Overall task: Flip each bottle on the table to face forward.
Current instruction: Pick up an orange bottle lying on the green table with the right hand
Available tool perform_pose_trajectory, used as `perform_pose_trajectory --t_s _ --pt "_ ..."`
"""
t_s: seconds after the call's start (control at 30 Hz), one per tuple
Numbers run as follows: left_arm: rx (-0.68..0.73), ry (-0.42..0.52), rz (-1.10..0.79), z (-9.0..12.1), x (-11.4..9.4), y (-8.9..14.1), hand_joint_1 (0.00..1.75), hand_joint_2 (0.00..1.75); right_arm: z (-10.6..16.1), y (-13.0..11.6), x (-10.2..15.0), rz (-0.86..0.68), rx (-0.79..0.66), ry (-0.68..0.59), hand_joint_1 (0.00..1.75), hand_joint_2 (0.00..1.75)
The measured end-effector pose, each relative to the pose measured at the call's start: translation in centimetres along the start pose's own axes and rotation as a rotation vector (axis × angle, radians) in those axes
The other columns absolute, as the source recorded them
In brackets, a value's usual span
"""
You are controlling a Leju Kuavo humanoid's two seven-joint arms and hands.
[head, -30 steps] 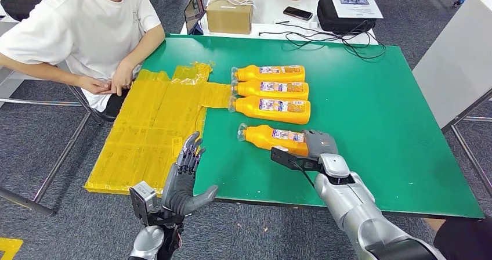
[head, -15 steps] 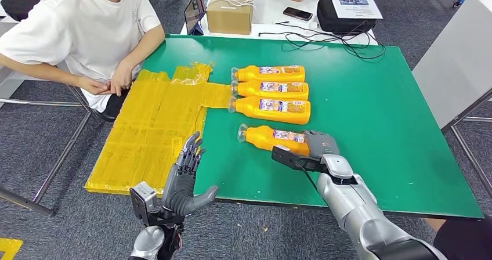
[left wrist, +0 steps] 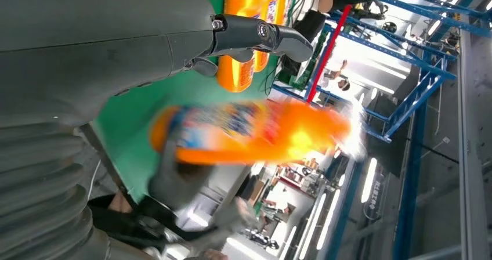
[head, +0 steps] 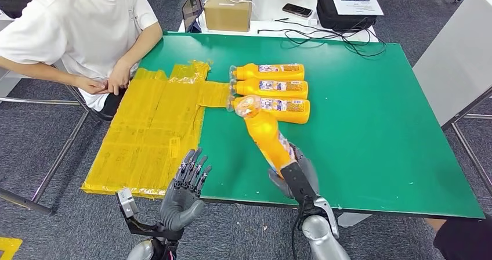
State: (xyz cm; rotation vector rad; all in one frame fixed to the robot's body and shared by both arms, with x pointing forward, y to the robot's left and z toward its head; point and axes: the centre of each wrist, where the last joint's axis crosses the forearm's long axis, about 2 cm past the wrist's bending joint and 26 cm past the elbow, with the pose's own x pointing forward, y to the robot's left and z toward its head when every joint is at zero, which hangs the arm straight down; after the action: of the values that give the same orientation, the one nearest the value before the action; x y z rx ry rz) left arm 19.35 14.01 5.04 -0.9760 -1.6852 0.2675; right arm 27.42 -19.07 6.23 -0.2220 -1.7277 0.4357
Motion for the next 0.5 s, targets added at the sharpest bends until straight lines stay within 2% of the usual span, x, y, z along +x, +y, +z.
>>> perform_pose_trajectory --t_s 0.2,0.5 --pt "-0.032 -0.005 0.043 0.9 0.1 0.5 0.0 1.75 1.3 -0.4 2.0 -0.072 -0.116 -0.071 1.75 1.75" --pt "-0.066 0.035 -0.045 0.0 0.1 0.5 0.0 1.75 1.7 0.1 2.5 -0.093 -0.085 -0.102 1.75 1.75"
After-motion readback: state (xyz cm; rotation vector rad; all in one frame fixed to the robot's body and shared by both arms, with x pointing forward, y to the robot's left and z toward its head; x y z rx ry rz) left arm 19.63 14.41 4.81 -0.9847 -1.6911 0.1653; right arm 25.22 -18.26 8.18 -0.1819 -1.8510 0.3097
